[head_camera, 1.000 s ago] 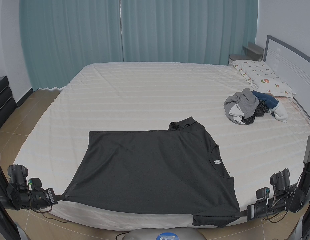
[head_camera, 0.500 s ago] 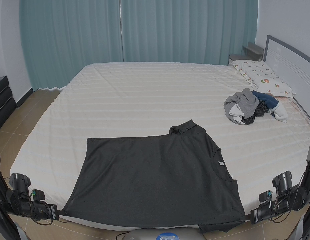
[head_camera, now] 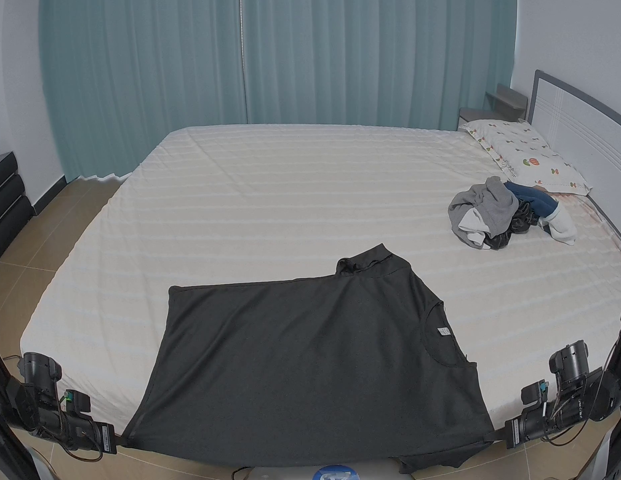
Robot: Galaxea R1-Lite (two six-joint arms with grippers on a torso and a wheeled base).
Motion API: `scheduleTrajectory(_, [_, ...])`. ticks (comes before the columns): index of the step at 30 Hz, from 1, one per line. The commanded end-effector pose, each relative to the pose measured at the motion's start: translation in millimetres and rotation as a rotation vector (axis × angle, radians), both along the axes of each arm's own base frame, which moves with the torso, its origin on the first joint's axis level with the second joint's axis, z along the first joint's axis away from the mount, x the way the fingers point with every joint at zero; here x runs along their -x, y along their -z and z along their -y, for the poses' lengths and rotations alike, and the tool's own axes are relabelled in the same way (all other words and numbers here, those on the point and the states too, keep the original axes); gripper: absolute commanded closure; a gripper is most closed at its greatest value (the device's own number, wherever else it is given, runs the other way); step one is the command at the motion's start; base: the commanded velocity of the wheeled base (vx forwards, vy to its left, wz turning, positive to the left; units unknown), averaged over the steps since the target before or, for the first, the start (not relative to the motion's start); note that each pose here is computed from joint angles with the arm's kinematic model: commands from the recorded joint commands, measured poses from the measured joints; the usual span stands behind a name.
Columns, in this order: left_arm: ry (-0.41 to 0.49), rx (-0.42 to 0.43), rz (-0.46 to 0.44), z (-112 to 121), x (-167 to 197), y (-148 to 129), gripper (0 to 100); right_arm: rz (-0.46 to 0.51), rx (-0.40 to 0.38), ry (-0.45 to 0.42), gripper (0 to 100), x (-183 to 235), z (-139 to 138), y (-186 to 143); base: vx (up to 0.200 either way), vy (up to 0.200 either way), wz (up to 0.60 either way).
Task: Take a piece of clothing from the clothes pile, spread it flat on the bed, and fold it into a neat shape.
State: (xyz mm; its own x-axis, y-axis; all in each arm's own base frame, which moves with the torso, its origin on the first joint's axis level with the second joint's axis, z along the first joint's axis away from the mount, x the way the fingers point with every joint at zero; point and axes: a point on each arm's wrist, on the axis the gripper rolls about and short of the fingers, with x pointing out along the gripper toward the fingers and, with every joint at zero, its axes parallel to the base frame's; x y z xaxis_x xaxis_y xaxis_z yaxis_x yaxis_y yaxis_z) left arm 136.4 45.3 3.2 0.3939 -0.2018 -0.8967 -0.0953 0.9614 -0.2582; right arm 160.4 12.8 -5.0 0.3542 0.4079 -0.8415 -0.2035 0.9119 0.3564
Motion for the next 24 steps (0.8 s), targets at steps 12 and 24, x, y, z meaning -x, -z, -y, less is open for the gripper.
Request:
scheduleTrajectory(12, [-0.311, 0.363, 0.204, -1.4, -53.7, -42.0, 100, 0.185, -0.132, 0.152, 100, -44.6, -5.9, -27.3, 0.0, 0.0, 0.0])
scheduleTrajectory(24, [-0.515, 0.535, 0.2, 1.0, -82.4, -59.1, 100, 0.259, -0.27, 0.216, 100, -77.0, -15.1, -50.8, 0.0, 0.0, 0.0])
